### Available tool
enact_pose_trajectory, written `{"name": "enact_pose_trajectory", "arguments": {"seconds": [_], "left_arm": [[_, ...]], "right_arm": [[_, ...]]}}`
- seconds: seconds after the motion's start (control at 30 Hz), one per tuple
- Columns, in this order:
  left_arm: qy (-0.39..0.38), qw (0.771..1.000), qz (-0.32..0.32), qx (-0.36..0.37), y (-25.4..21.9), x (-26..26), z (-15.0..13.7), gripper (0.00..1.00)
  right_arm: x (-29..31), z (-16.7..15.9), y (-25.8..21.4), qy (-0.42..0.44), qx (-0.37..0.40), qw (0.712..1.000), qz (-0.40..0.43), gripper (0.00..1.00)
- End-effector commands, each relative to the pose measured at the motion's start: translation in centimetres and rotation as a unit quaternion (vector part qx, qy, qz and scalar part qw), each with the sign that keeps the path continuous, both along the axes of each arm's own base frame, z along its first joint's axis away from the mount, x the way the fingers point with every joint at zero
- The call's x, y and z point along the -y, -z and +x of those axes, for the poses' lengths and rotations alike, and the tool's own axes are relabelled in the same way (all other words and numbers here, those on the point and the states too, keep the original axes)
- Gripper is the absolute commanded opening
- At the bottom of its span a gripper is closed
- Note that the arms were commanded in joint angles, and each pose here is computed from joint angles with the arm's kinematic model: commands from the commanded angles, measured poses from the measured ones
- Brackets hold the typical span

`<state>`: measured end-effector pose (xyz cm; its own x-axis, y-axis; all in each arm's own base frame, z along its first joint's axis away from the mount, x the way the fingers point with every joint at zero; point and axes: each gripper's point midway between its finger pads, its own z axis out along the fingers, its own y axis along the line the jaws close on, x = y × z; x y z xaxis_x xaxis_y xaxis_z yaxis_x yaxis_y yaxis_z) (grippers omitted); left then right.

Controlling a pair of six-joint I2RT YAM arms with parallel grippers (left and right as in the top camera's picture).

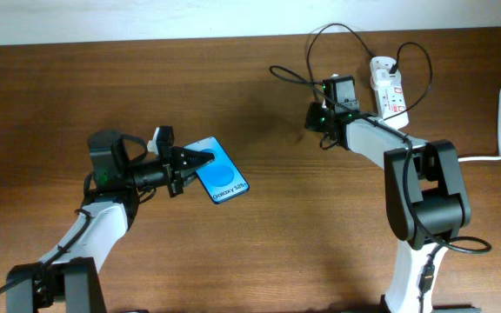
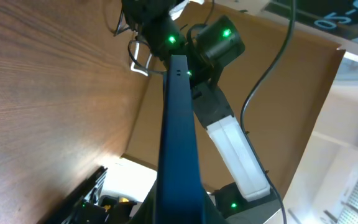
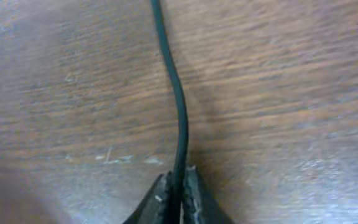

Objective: Plug charger to phone and switch on socket
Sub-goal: 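Move the right gripper back toward the power strip over the cable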

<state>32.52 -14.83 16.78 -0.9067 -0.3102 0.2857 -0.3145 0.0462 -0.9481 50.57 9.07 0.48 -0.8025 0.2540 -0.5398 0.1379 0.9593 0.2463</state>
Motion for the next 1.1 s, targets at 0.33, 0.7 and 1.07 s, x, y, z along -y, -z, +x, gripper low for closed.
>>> {"name": "enact_pose_trajectory", "arguments": {"seconds": [0.33,0.7,1.07], "left_arm": [[-0.052,0.997,0.025,-0.054,1.3,-0.8,1.0,0.0],[-0.052,0.997,0.025,-0.054,1.3,-0.8,1.0,0.0],[-0.05,0.997,0.024,-0.053,1.2,-0.8,1.0,0.0]], "right_arm": [[0.0,-5.9,-10.0,-0.085,-0.036,0.995,-0.022,0.04],[0.4,-14.9,-8.7,-0.236,-0.179,0.953,-0.063,0.04],[2.7,-18.0,-8.0,-0.22,-0.253,0.936,-0.106,0.54]]}}
